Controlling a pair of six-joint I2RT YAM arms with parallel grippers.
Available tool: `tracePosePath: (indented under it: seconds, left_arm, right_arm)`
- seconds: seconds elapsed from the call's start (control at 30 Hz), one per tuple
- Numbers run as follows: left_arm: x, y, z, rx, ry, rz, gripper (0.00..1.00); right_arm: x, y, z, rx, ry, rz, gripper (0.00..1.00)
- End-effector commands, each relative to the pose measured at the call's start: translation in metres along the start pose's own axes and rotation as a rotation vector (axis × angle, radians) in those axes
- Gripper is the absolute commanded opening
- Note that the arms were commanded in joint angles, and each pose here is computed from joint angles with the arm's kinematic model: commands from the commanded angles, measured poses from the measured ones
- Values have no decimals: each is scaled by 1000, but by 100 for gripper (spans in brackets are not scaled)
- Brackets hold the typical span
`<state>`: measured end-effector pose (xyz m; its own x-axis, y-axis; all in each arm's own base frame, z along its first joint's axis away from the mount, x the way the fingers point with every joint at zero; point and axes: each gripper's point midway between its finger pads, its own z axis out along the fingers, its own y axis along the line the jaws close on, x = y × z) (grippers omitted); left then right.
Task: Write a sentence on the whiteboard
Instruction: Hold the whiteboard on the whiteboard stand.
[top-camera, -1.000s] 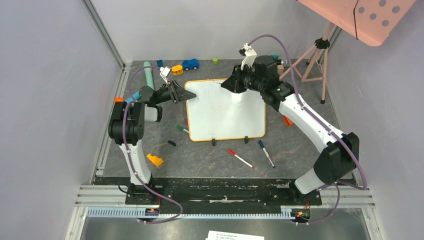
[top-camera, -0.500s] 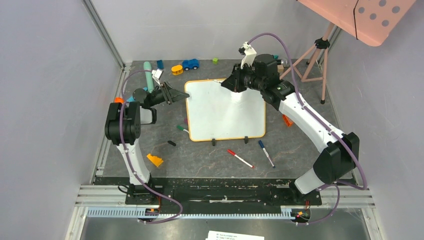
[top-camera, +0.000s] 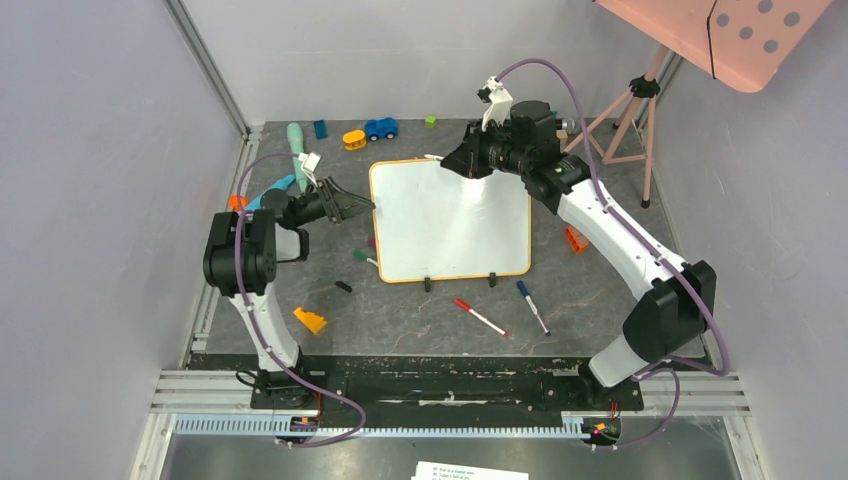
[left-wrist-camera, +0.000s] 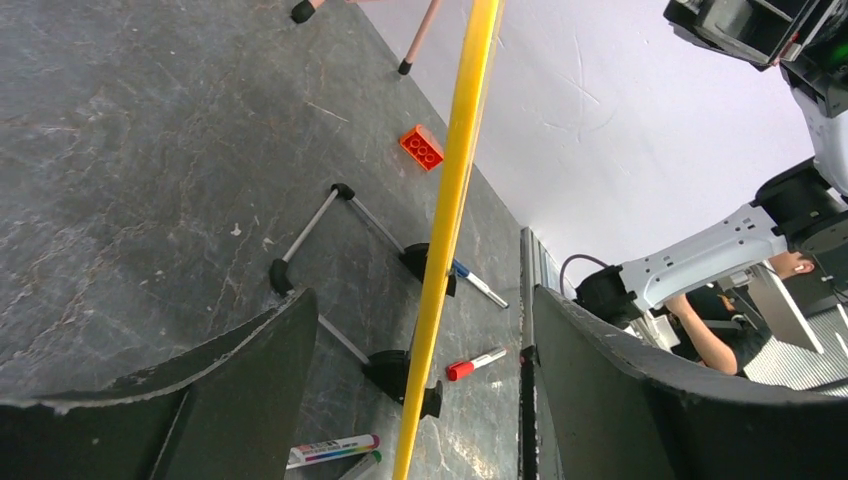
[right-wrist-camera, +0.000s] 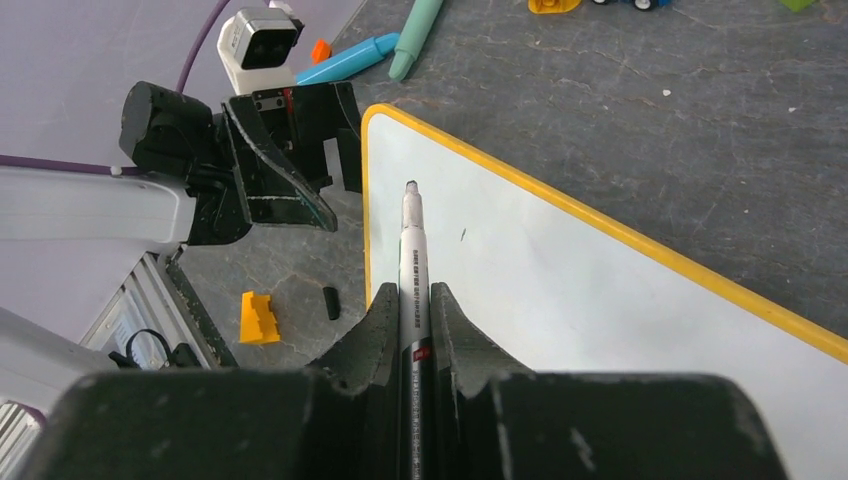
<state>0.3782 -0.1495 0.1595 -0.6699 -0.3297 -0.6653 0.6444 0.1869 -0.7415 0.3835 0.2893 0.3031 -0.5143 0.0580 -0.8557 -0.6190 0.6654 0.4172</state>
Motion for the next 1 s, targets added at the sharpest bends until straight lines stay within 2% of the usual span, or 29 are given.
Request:
tracePosePath:
  seconds: [0.0,0.27,0.5,0.63,0.77,0.97]
  left_arm:
    - [-11,-9,-11,10,-23,201,83]
    - [-13,6,-23,-43,-73,138,82]
    - [0,16,-28,-100,-125,65,76]
    - [7,14,-29,-94,-109,30,75]
    - [16,10,-32,-91,-90,38,68]
    - [10,13,-28,-76,-79,48,74]
  right_arm:
    - [-16,14,-6,-62,-34,-12,0]
    - [-12,1,-15,18,-37,-33,0]
    - [-21,-2,-7,28,-41,-29,0]
    - [-24,-1,-4,14,-42,-34,0]
    - [-21,0,-5,1,-42,-49,0]
    - [-22,-5,-11,34,-55,-79,0]
